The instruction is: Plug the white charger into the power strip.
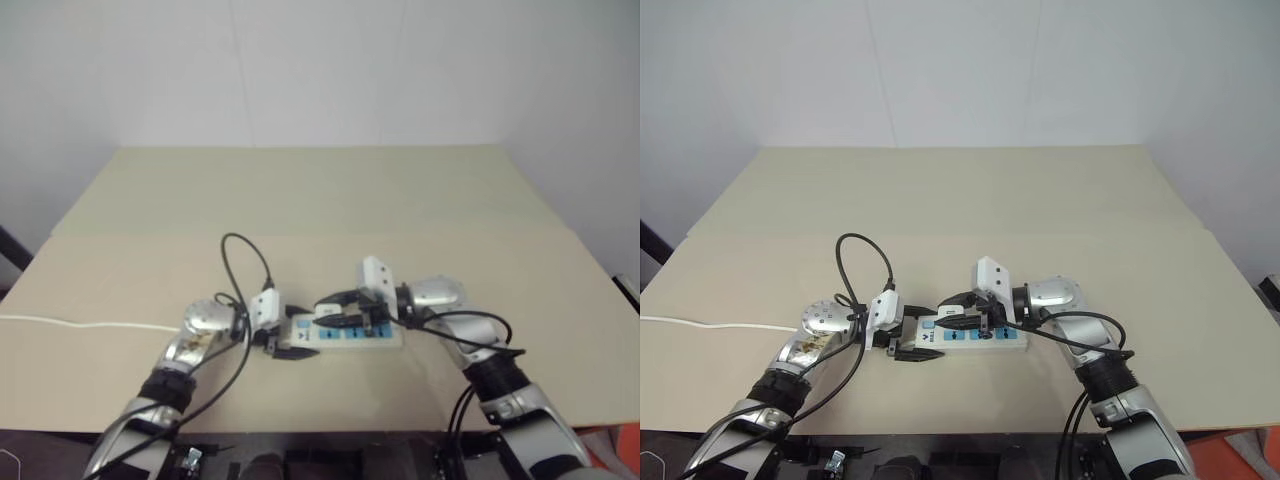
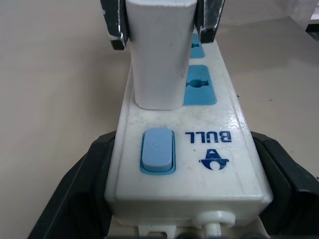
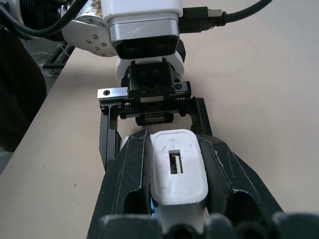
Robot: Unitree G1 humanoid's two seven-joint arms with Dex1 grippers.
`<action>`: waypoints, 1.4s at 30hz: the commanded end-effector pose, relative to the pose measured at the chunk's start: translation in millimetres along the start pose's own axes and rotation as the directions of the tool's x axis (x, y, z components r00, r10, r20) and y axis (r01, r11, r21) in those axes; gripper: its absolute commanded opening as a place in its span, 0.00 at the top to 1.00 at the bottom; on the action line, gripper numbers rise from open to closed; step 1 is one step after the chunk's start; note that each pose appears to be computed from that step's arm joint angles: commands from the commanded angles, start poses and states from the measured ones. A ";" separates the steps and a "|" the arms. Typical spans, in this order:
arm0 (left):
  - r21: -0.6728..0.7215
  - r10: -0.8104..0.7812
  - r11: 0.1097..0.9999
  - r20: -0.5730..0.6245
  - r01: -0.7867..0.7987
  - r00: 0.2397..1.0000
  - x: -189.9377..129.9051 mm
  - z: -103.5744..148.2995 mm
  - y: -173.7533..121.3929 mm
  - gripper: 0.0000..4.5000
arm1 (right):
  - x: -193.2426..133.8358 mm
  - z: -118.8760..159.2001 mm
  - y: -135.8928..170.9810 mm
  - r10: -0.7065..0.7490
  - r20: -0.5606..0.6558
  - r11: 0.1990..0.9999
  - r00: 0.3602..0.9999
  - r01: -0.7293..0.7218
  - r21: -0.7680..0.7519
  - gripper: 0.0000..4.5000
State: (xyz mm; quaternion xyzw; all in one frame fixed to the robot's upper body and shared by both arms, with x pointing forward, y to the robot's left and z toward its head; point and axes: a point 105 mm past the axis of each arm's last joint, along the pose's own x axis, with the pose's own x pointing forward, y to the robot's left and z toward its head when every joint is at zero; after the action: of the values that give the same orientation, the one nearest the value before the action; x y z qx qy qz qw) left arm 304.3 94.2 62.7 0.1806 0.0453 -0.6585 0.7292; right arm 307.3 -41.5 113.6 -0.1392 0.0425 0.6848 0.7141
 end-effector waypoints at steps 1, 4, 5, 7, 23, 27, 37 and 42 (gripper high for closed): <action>-0.001 0.055 0.998 -0.035 -0.055 0.998 -3.5 -4.6 3.1 0.27 | 15.9 -43.9 22.9 0.109 -0.116 0.985 0.987 -0.091 0.144 0.73; -0.004 0.055 0.998 -0.040 -0.056 0.998 -5.4 -6.0 0.4 0.27 | 14.8 -44.5 23.4 0.112 -0.119 0.986 0.987 -0.095 0.139 0.73; -0.006 0.057 0.998 -0.041 -0.057 0.998 -5.8 -6.1 0.3 0.27 | 14.8 -44.4 23.5 0.111 -0.120 0.986 0.987 -0.095 0.137 0.73; -0.008 0.058 0.998 -0.042 -0.059 0.997 -6.1 -6.1 0.3 0.27 | 14.9 -44.2 23.3 0.108 -0.121 0.987 0.987 -0.092 0.131 0.73; -0.003 0.038 0.999 -0.041 -0.038 0.998 -1.1 -4.1 6.7 0.27 | 7.6 -30.8 7.7 0.019 -0.102 0.997 0.995 -0.011 0.078 0.01; -0.015 0.036 0.999 -0.043 -0.036 0.998 -1.3 -4.0 7.4 0.27 | -13.7 -5.3 -5.3 -0.044 -0.051 0.999 0.998 0.045 0.020 0.01; 0.010 0.033 0.999 0.076 -0.034 0.997 -28.3 47.9 12.5 0.00 | -78.0 38.7 -7.2 -0.173 -0.003 0.983 0.985 0.173 -0.062 0.00; 0.030 0.025 0.999 0.091 -0.028 0.996 -63.4 75.3 -0.5 0.00 | -105.7 42.6 -1.9 -0.243 -0.015 0.967 0.970 0.241 -0.077 0.00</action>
State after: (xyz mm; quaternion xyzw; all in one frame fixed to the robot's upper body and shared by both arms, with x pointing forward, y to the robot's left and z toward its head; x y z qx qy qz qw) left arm 290.2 122.0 133.6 0.1625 0.0202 -0.6553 0.7374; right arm 299.7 -122.9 161.2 -0.1676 0.0376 0.6061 0.7766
